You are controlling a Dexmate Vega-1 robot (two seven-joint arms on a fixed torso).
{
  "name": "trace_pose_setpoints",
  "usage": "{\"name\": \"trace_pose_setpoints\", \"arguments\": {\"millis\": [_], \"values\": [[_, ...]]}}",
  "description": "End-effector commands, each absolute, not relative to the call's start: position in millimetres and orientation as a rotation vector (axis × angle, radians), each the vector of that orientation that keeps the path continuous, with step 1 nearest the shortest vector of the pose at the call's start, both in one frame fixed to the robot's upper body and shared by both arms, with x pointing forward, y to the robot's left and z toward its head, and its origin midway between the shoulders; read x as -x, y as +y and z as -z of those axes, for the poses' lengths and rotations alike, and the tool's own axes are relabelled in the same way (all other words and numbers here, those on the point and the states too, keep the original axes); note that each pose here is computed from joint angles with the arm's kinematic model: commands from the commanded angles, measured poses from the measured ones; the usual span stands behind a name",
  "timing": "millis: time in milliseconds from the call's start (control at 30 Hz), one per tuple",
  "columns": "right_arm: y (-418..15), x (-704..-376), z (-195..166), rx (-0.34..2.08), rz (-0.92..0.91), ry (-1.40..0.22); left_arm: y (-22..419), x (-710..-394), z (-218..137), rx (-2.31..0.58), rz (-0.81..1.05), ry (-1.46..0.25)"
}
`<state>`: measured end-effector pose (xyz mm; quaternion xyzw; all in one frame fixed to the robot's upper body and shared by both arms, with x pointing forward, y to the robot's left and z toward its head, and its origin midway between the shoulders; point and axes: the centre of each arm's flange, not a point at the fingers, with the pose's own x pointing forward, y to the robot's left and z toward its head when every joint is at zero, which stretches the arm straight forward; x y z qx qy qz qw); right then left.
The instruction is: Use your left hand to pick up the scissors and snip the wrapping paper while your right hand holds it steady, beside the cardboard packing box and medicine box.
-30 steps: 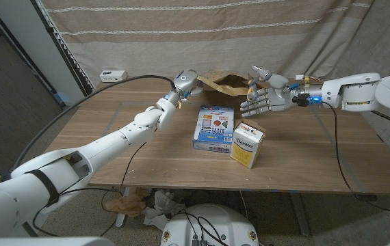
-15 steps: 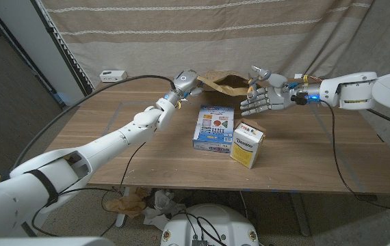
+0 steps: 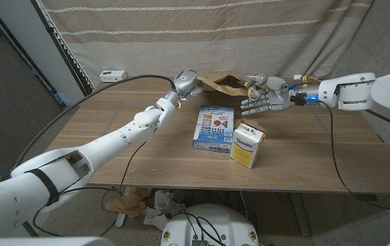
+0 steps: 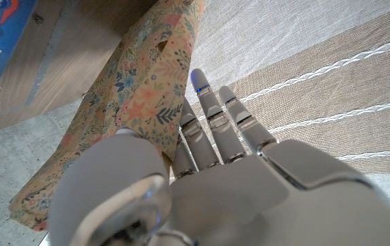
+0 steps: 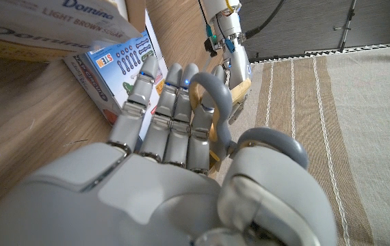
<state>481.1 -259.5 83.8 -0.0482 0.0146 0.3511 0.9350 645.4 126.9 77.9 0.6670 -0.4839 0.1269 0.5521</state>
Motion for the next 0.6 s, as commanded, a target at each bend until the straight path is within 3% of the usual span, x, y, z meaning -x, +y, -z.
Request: {"name": "trace_pose_setpoints", "arguments": {"millis": [33,600], "values": [[-262.1,-480.3,-85.8,0.088,-0.697,0.017,124.8,-644.1,-75.8,-1.582,-0.296,-1.154],[-270.2,-482.6,-88.0,0.081,-0.658,0.006,124.1,-641.3,-72.6,-1.583,-0.291,-1.166]]}}
